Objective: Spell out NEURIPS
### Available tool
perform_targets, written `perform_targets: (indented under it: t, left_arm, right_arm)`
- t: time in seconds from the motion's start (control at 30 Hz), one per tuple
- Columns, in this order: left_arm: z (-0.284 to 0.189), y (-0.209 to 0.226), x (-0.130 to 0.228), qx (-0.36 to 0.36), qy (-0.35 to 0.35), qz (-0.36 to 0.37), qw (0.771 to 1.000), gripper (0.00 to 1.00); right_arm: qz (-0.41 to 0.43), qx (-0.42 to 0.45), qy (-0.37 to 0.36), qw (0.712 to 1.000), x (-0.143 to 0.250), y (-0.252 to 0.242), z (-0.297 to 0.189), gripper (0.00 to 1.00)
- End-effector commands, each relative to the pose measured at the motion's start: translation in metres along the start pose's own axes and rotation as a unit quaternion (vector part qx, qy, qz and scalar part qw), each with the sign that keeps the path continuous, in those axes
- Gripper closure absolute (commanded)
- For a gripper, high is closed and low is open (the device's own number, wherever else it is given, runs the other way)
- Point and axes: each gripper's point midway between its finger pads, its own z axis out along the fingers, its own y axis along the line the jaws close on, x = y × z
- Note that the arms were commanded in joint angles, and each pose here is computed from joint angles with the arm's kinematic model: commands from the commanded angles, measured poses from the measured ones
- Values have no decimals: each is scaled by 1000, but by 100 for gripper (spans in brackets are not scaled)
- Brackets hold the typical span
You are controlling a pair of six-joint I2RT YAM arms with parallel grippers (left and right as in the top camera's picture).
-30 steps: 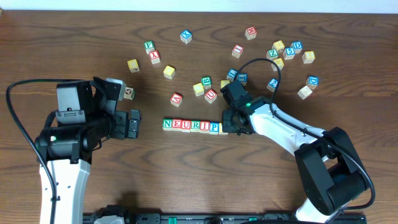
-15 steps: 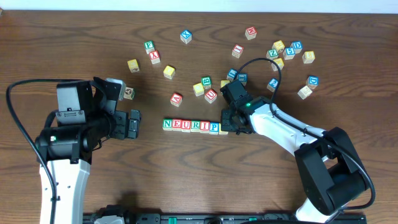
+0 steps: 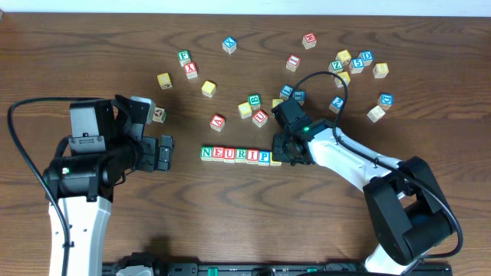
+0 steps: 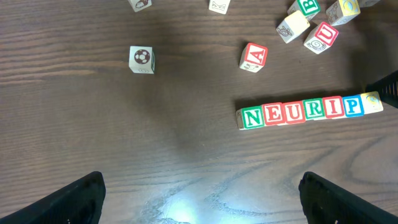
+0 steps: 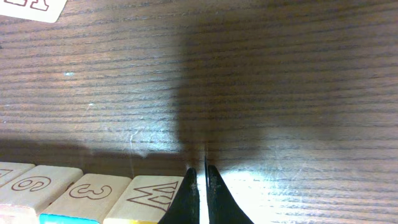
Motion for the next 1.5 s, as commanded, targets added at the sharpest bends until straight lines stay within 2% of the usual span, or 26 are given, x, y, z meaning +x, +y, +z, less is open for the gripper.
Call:
perform_targets:
  t: [0.0, 1.47]
  left_arm:
    - [-7, -1, -7, 2, -13, 7, 1000, 2]
    - [-7, -1, -7, 2, -13, 7, 1000, 2]
  right_arm:
    - [8, -10, -2, 1000, 0, 3, -4, 99]
    - [18, -23, 0, 1000, -1, 9, -5, 99]
